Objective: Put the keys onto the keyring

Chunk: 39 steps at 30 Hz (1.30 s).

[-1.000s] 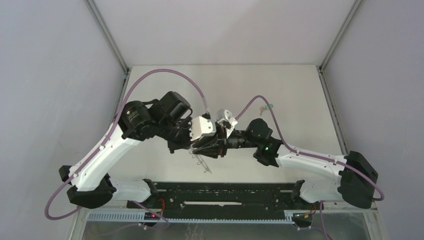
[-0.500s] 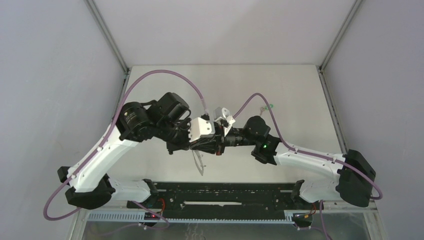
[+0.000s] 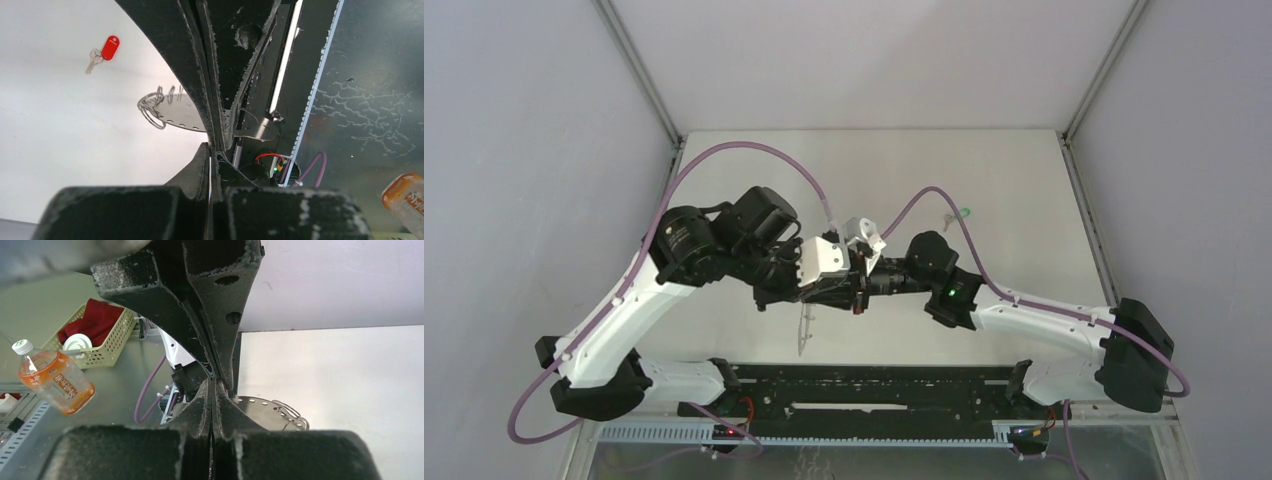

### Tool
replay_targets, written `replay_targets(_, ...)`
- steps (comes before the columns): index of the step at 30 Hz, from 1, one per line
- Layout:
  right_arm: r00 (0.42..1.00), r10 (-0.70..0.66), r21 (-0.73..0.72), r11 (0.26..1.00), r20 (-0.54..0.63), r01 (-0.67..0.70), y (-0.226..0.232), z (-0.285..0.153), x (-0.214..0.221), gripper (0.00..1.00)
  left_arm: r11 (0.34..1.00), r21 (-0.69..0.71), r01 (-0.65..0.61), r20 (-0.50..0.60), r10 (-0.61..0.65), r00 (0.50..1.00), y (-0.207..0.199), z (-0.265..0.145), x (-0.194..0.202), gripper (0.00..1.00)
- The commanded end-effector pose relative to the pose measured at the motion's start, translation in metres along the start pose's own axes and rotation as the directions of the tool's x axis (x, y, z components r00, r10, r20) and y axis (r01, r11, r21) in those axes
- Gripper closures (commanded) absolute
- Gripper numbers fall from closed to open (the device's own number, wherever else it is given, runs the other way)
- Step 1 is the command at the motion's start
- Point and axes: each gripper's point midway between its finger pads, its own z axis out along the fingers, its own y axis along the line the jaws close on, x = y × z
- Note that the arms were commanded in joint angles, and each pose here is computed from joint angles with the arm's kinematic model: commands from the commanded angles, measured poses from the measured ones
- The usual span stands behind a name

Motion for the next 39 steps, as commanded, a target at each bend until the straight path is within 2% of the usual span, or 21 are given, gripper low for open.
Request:
replay_targets(1, 0.997, -0.061, 0.051, 0.997, 0.039, 0.059, -0.005, 0.006, -0.021, 1.0, 0.998, 0.048, -0.046, 0.081, 0.042, 0.996, -0.013, -0.009, -0.011, 1.0)
replay_targets(12, 0.993, -0.114, 0.109, 0.988, 0.027, 0.11, -0.004, -0.008, -0.026, 0.99, 0.998, 0.047, -0.049, 0.085, 0.045, 0.995, -0.014, -0.01, -0.009, 1.0)
replay_targets(14, 0.993, -0.117, 0.123, 0.986, 0.027, 0.113, -0.005, -0.01, -0.028, 0.77, 0.997, 0.049, -0.053, 0.088, 0.049, 0.995, -0.015, -0.01, -0.009, 1.0)
replay_targets(16, 0.991, -0.13, 0.126, 0.984, 0.029, 0.125, -0.004, -0.011, -0.03, 0.69, 0.997, 0.051, -0.057, 0.094, 0.052, 0.994, -0.016, -0.011, -0.01, 1.0)
replay_targets(18, 0.989, -0.144, 0.114, 0.984, 0.037, 0.139, -0.001, -0.012, -0.031, 0.65, 0.997, 0.051, -0.057, 0.097, 0.052, 0.994, -0.016, -0.011, -0.01, 1.0)
replay_targets(31, 0.982, -0.186, 0.149, 0.973, 0.037, 0.178, -0.011, -0.014, -0.028, 0.61, 0.996, 0.06, -0.06, 0.108, 0.053, 0.993, -0.019, -0.013, -0.011, 1.0)
replay_targets(39, 0.985, -0.167, 0.056, 0.985, 0.036, 0.165, 0.004, -0.009, -0.021, 0.63, 0.997, 0.053, -0.059, 0.104, 0.053, 0.993, -0.017, -0.012, -0.011, 1.0)
